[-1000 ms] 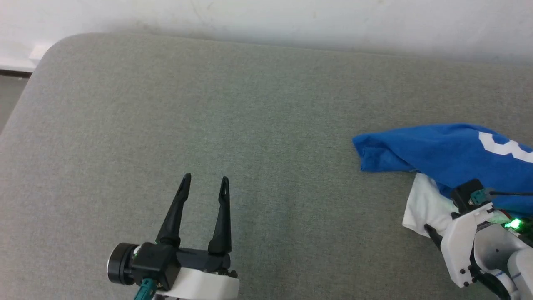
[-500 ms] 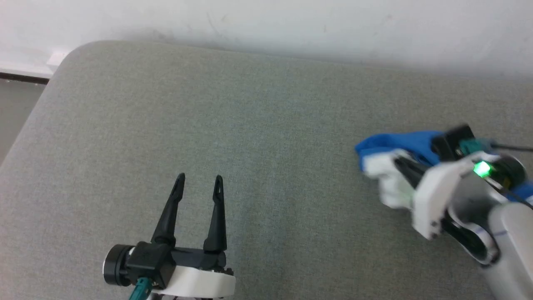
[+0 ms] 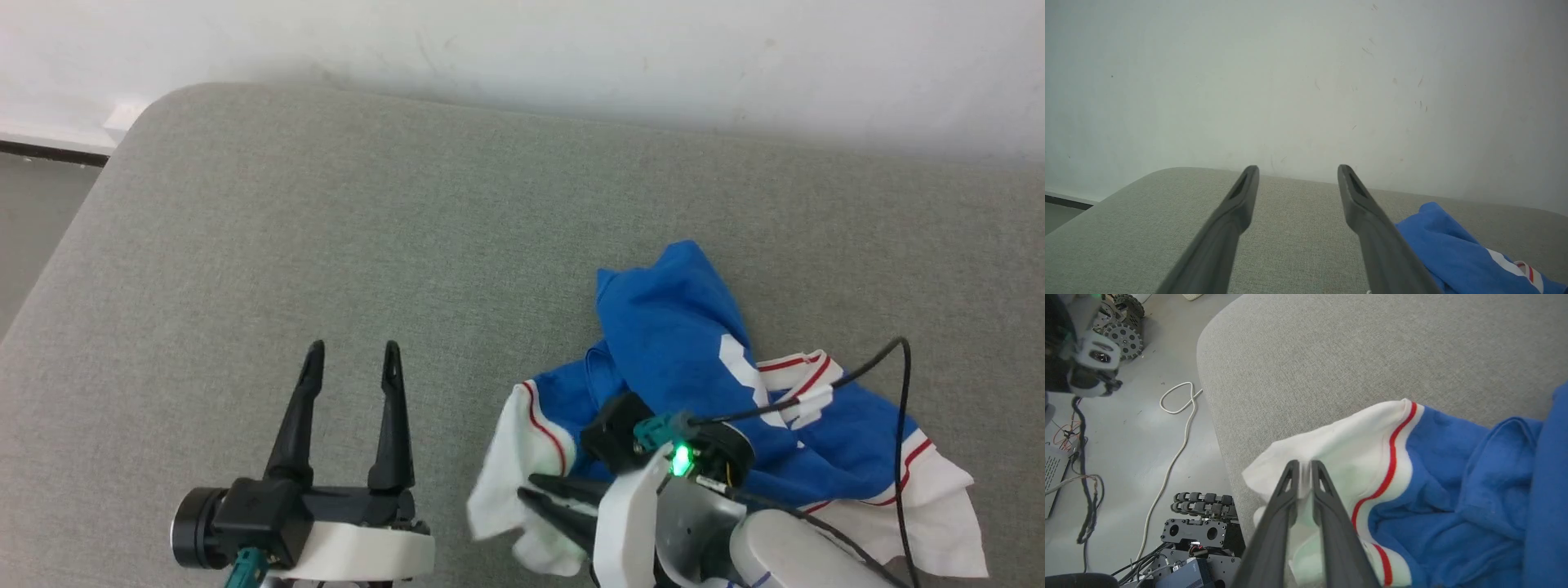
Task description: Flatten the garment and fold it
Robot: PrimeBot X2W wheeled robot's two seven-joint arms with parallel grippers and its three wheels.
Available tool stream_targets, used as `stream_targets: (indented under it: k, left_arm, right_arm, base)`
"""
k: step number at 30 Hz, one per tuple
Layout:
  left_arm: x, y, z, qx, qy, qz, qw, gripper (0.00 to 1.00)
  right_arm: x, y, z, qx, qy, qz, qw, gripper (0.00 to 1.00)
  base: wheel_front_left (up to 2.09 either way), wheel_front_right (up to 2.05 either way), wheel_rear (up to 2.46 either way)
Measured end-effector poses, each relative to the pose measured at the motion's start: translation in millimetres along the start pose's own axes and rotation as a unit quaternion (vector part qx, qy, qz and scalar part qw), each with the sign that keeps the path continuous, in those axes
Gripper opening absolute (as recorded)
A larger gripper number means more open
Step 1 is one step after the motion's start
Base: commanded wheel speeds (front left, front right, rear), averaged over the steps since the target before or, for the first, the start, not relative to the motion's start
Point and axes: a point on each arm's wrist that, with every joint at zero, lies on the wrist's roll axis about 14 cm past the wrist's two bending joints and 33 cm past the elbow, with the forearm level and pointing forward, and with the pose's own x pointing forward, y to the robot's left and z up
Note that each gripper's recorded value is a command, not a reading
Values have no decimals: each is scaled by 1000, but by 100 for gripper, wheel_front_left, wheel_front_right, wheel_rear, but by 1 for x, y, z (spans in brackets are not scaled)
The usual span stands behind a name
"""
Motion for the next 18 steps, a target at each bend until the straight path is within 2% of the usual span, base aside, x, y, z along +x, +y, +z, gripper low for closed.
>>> stream_targets:
  k: [2, 5, 7, 9, 10, 13, 15, 18]
  left_arm:
    - [0, -3, -2, -1, 3, -4, 1000, 100]
    - [1, -10, -6, -6, 8, -15, 1000, 100]
    - [2, -16, -7, -10, 10, -26, 1000, 100]
    - [3, -22, -6, -14, 8, -35, 999, 100]
    - [3, -25, -6, -16, 6, -39, 999, 100]
    - [4, -30, -3, -20, 1, -48, 999, 100]
    - [4, -33, -2, -21, 0, -53, 998, 100]
    - [4, -39, 0, -24, -4, -65, 998, 100]
  right_arm:
    - [1, -3, -2, 2, -5, -4, 1000, 100]
    - [-4, -12, 16, 7, -47, -16, 999, 100]
    - [-16, -29, 43, 9, -102, -43, 994, 100]
    - [-38, -54, 73, 7, -168, -85, 982, 100]
    - [-53, -66, 86, 5, -202, -110, 973, 100]
    - [-109, -108, 109, -2, -286, -208, 935, 100]
    - [-153, -132, 104, -12, -318, -288, 903, 100]
    - [-218, -156, 79, -23, -331, -408, 850, 100]
  base:
    - [0, 0, 0]
    - [0, 0, 0]
    - [0, 0, 0]
    - [0, 0, 0]
    - [0, 0, 0]
    - [0, 0, 0]
    - [0, 0, 0]
    - [0, 0, 0]
